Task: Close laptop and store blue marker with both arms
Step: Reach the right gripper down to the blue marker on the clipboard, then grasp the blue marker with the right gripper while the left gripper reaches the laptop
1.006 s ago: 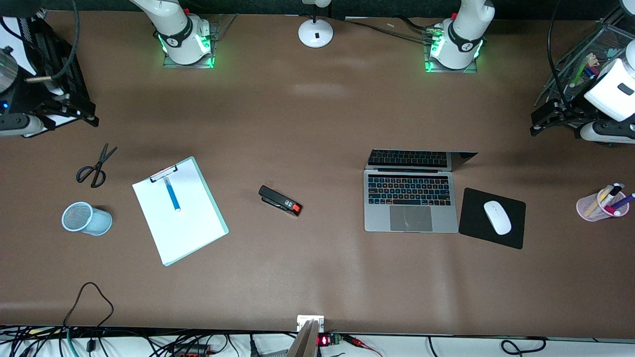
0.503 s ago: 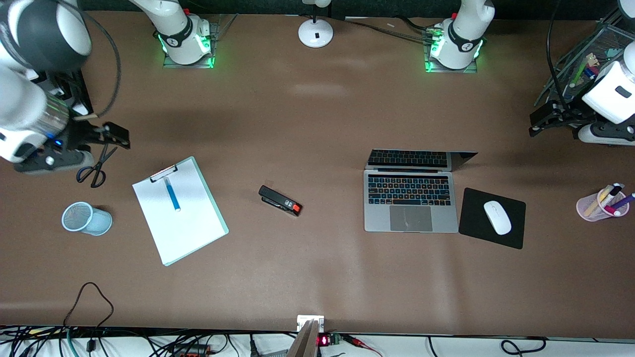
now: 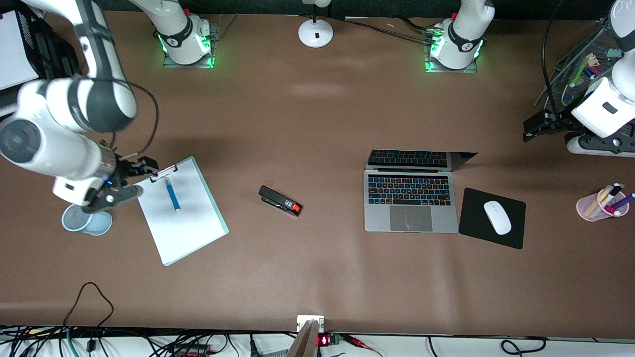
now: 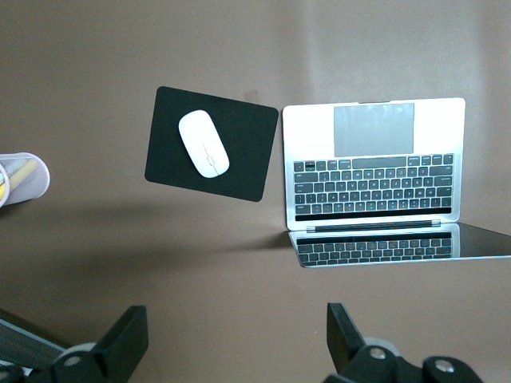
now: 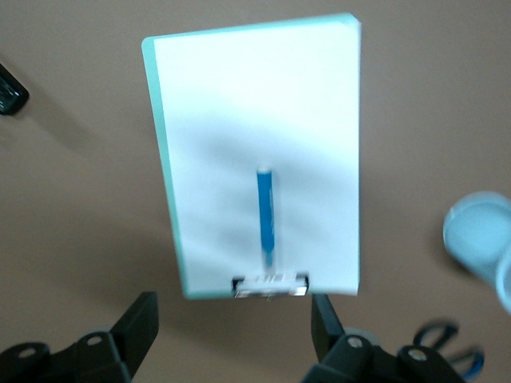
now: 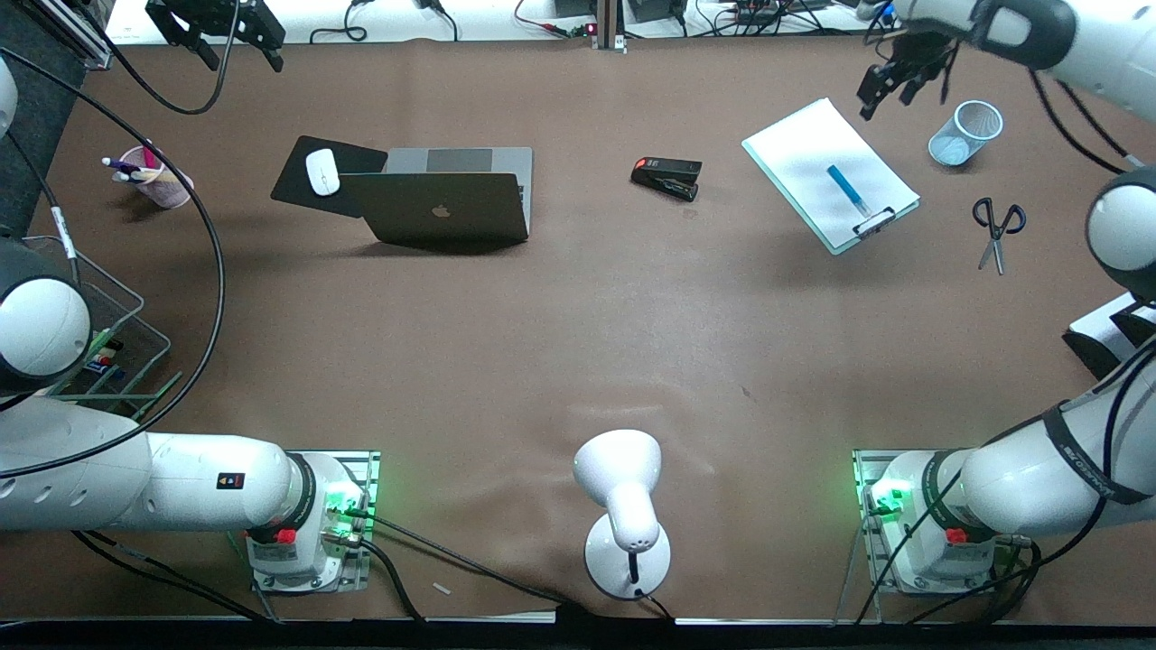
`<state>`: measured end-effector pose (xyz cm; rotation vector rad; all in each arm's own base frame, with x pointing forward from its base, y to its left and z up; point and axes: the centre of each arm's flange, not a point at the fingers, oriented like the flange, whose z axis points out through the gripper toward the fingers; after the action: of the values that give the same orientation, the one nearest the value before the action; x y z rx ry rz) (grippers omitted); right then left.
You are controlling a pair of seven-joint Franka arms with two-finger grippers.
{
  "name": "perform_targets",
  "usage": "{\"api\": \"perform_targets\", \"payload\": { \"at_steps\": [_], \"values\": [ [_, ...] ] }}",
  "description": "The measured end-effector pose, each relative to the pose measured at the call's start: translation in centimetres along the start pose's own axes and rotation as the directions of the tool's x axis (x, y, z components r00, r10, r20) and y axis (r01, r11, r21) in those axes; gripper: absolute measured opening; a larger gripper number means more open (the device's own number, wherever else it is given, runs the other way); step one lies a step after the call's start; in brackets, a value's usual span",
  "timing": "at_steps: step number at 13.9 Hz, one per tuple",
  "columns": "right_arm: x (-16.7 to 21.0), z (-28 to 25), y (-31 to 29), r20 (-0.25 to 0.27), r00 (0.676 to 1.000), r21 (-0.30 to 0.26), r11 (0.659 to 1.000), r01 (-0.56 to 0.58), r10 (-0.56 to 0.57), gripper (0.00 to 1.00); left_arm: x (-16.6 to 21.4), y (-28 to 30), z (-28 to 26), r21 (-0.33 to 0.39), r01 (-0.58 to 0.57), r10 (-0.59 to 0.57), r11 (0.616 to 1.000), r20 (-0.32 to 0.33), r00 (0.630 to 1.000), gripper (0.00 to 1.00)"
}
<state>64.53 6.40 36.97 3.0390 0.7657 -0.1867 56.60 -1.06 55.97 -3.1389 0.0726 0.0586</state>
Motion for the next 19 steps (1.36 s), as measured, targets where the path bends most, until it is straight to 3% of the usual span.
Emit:
{"api": "perform_targets", "payload": {
  "at_steps": [2,4,8,9,14,17,19],
  "values": [
    [1.1,3.1,0.4,-0.001,0.998,-0.005,0.998,0.062,-0.062,0.80,0.0,0.1,0.0,-0.001,-0.003,0.003,1.000,0.028,1.000,0.71],
    [2.0,5.4,0.3,0.000,0.995,-0.008,0.995,0.098,-0.098,0.66,0.4,0.2,-0.3,-0.002,-0.004,0.004,1.000,0.051,0.999,0.49],
    [3.4,9.5,-0.3,-0.005,0.987,-0.018,0.987,0.158,-0.158,0.61,1.3,0.4,-0.1,-0.023,-0.003,0.004,1.000,0.063,0.998,0.08],
    [3.7,10.5,-0.2,-0.010,0.985,-0.022,0.985,0.171,-0.171,0.54,1.3,0.4,0.0,-0.024,-0.003,0.004,1.000,0.071,0.997,0.01],
    [4.2,13.7,0.2,-0.015,0.983,-0.030,0.983,0.182,-0.182,0.47,1.1,0.5,1.0,-0.030,-0.003,0.007,1.000,0.124,0.992,0.01],
    [4.2,15.3,0.4,-0.007,0.983,-0.028,0.983,0.181,-0.181,0.46,0.7,1.3,1.6,-0.103,0.046,-0.028,0.994,0.176,0.984,0.01],
    [4.1,16.0,0.6,0.000,0.984,-0.024,0.984,0.177,-0.177,0.45,0.7,1.9,1.7,-0.114,0.093,-0.070,0.989,0.190,0.979,0.01]
  ]
}}
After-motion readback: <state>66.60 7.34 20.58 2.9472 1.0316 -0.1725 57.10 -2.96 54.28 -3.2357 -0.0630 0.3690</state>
